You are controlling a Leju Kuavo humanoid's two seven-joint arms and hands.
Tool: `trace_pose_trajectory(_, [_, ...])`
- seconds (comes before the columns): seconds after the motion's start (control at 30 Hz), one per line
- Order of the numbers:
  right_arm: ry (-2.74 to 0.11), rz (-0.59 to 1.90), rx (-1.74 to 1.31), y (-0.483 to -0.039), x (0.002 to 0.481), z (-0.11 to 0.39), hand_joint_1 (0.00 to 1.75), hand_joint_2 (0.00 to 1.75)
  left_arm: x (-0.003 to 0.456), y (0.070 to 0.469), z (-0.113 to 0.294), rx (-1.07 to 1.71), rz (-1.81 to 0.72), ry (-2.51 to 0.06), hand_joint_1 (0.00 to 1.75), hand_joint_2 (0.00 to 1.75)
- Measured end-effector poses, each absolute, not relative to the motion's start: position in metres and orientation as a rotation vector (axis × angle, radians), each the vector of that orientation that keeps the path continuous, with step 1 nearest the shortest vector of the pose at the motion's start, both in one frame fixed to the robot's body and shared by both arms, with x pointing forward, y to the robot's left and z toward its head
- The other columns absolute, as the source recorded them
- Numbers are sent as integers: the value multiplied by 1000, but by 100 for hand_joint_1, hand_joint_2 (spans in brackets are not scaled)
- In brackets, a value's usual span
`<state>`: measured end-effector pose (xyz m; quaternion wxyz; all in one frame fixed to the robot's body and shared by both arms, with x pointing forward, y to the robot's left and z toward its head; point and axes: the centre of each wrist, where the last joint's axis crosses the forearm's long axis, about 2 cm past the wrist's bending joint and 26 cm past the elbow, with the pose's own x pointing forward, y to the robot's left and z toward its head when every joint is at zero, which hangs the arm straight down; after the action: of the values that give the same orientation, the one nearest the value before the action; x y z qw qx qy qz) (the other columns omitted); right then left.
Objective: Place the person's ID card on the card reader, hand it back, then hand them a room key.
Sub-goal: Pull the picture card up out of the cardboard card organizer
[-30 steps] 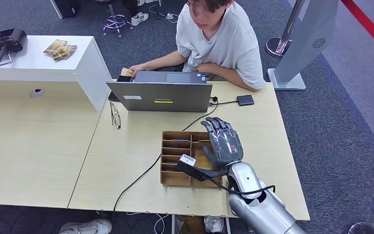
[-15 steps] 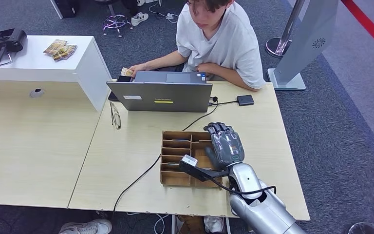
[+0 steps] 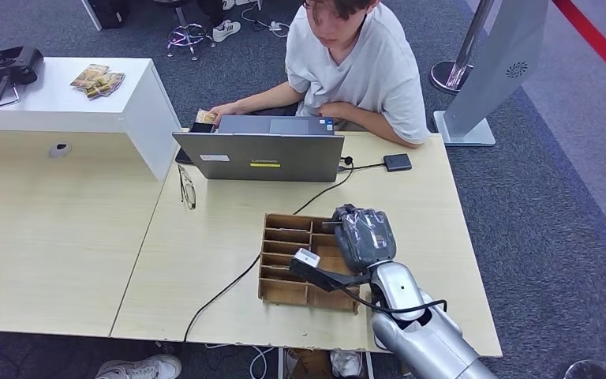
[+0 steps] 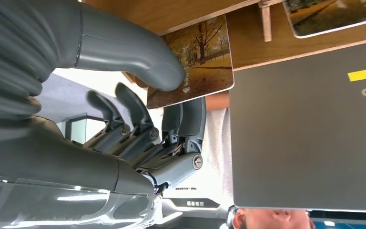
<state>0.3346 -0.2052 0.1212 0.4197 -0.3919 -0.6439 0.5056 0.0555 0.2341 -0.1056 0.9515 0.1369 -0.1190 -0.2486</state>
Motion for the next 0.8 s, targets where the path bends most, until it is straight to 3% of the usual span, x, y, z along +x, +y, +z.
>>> trace_pose_trajectory(0.8, [-1760, 1209, -1008, -198, 332, 135, 173, 175, 55, 234, -106, 279, -501, -241, 0, 0])
